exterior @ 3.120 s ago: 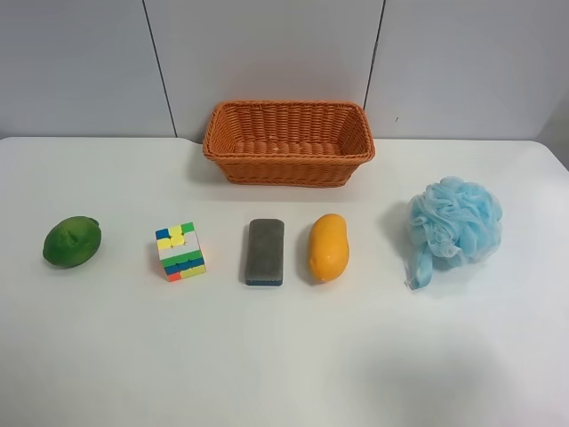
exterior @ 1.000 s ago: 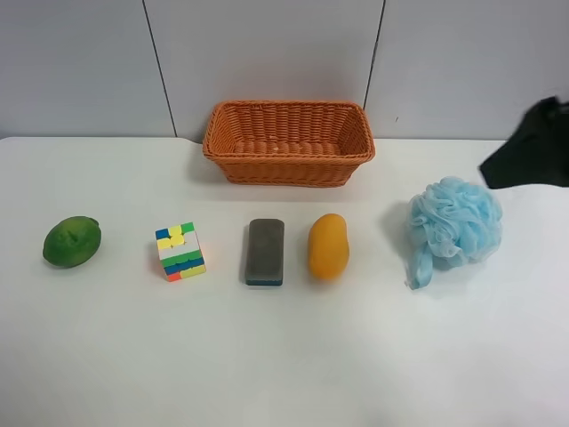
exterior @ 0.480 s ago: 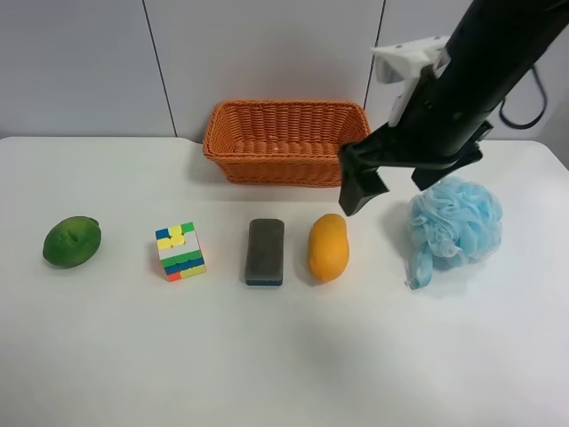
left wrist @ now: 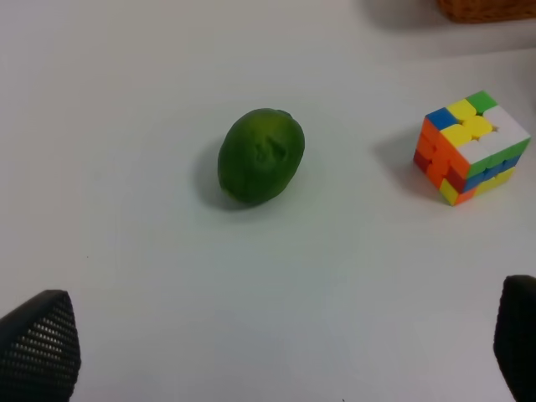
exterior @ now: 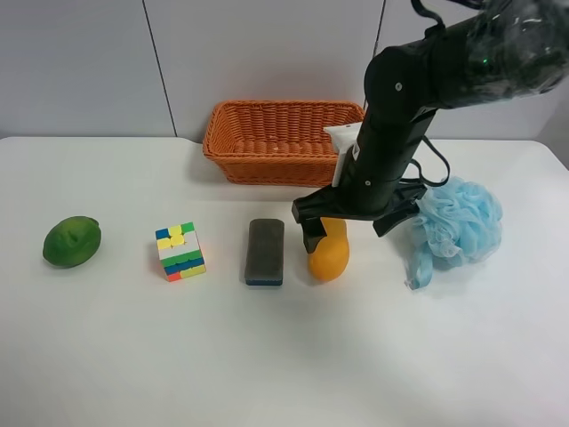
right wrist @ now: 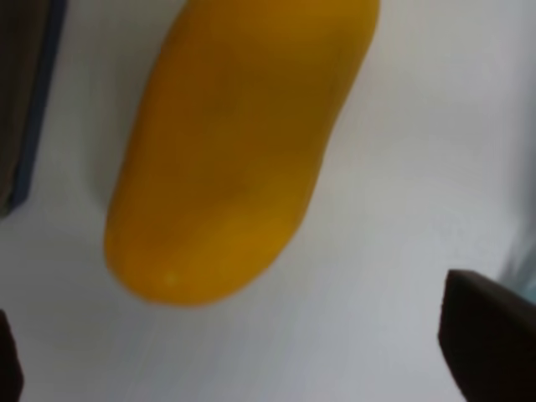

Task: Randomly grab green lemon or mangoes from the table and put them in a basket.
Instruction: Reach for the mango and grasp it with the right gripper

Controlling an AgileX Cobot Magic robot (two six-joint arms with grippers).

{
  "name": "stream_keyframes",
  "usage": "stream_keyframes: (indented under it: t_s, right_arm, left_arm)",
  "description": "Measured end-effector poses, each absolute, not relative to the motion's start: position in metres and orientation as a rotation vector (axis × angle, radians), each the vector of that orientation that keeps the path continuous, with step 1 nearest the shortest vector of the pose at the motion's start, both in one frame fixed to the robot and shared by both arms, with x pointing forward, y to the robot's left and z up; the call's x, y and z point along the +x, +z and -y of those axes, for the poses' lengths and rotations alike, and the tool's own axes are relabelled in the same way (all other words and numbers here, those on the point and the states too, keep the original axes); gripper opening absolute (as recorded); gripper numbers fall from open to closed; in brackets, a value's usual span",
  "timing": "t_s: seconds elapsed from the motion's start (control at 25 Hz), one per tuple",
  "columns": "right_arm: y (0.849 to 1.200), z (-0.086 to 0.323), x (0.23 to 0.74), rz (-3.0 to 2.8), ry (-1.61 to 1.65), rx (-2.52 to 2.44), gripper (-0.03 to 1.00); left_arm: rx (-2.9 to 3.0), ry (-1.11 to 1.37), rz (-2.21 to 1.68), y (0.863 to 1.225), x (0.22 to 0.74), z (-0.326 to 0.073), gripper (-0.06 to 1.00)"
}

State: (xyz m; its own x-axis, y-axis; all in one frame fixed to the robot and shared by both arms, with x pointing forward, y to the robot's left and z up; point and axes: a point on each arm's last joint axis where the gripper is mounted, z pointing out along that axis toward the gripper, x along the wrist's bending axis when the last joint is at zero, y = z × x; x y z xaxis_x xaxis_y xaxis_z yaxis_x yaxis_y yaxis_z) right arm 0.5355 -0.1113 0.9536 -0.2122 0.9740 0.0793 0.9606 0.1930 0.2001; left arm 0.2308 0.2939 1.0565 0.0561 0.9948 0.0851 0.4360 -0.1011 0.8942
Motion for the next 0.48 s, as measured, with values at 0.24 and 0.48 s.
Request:
stream_keyframes:
  t_s: [0.24,0.48]
  right_arm:
    - [0.928,0.108,0.545,-2.313,0.303,1.974,0.99]
    - [0.906,0.104,0.551,-2.308,0.309,1.98,0.99]
  left_arm:
    - [1.629,1.004,-1.46,1.056,0.231,-0.294,0.99]
    - [1.629,1.004,-1.46,1.056,0.231,-0.294,0.99]
